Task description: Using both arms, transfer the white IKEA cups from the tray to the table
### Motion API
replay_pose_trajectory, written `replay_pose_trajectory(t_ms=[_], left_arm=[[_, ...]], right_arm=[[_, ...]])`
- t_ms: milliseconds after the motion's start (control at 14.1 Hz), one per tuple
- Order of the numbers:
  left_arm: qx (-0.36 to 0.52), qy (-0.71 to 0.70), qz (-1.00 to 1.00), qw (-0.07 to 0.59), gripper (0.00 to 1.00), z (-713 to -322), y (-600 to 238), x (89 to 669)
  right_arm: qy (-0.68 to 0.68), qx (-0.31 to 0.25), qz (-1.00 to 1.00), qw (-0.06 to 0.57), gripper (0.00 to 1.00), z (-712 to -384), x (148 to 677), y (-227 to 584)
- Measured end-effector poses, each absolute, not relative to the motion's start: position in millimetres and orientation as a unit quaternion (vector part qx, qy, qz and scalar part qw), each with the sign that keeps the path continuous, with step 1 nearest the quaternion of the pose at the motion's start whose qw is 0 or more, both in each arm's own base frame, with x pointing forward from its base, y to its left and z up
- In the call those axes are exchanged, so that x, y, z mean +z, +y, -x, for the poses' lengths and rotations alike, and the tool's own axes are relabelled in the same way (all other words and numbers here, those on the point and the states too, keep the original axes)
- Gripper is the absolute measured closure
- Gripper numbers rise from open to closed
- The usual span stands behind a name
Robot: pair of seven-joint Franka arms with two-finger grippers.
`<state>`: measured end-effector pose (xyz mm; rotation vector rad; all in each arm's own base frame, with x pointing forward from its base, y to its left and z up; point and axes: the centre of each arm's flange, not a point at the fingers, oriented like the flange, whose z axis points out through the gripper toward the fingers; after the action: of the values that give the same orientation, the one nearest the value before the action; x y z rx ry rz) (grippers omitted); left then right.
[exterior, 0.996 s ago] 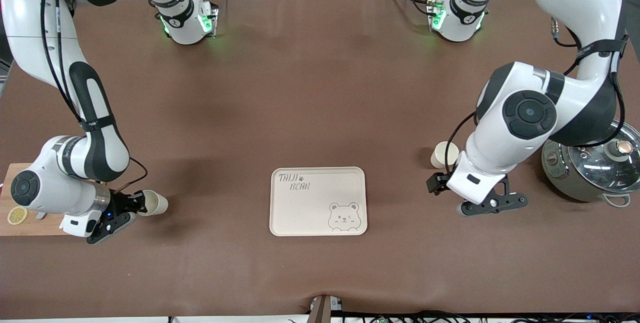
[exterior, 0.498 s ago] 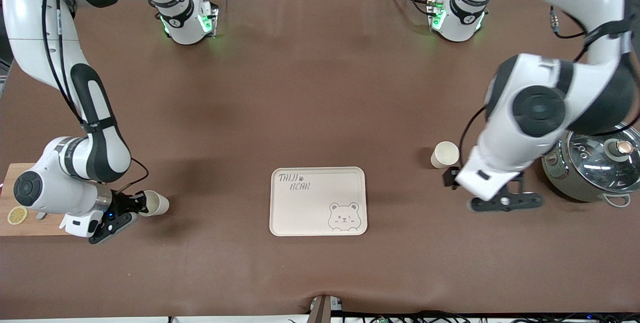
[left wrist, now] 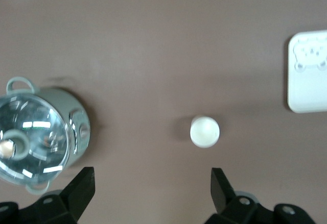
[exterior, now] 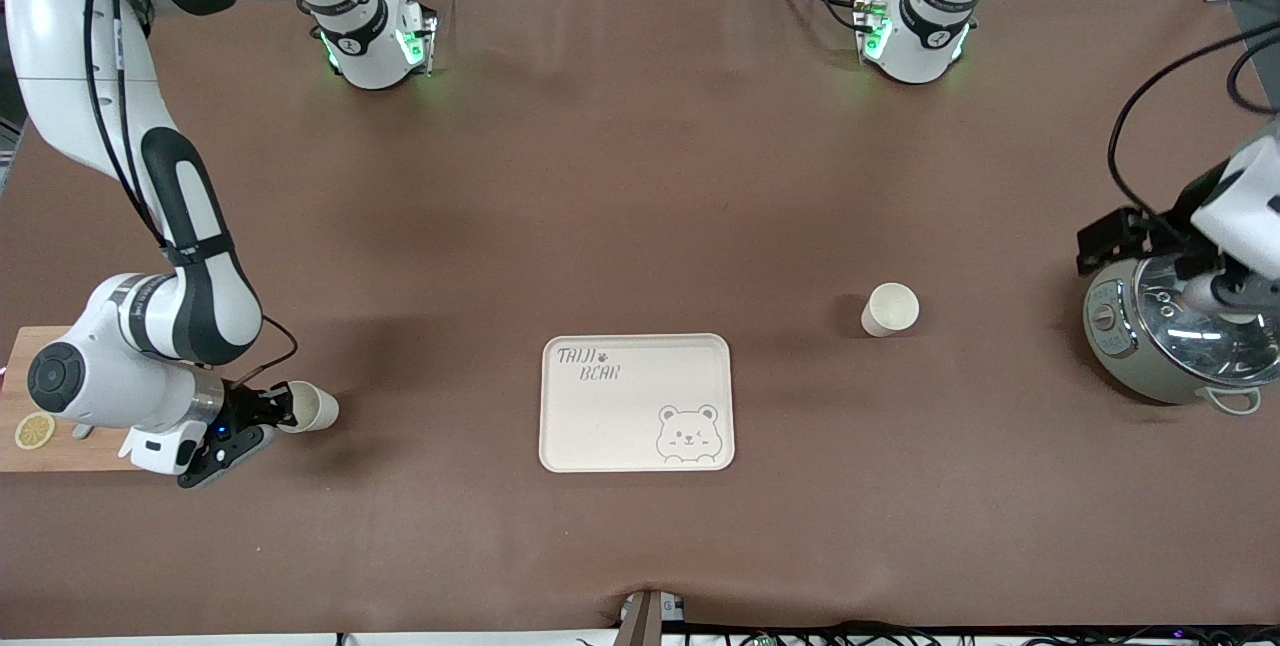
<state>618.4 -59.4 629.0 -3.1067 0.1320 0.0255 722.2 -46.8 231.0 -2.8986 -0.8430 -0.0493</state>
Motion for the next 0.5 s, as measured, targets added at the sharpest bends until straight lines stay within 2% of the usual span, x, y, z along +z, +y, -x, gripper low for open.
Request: replay_pose_trajectory(t_ms=[284, 356, 498], left_arm=[[0.041, 0.049, 0.998, 0.011, 0.00, -600.2, -67.3, 634.9], [0.044, 0.051, 0.998, 0.002, 0.00, -596.5, -66.5, 638.4], [0.038, 0.060, 0.997, -0.011, 0.00, -591.5, -51.9, 647.3]], right_arm=[[-0.279, -0.017, 0.958, 0.062, 0.96, -722.2, 231.0, -46.7], [-0.278, -0.017, 0.958, 0.063, 0.92, -722.2, 231.0, -46.6], [-0.276, -0.019, 0.959, 0.066, 0.69, -722.4, 231.2, -46.3]])
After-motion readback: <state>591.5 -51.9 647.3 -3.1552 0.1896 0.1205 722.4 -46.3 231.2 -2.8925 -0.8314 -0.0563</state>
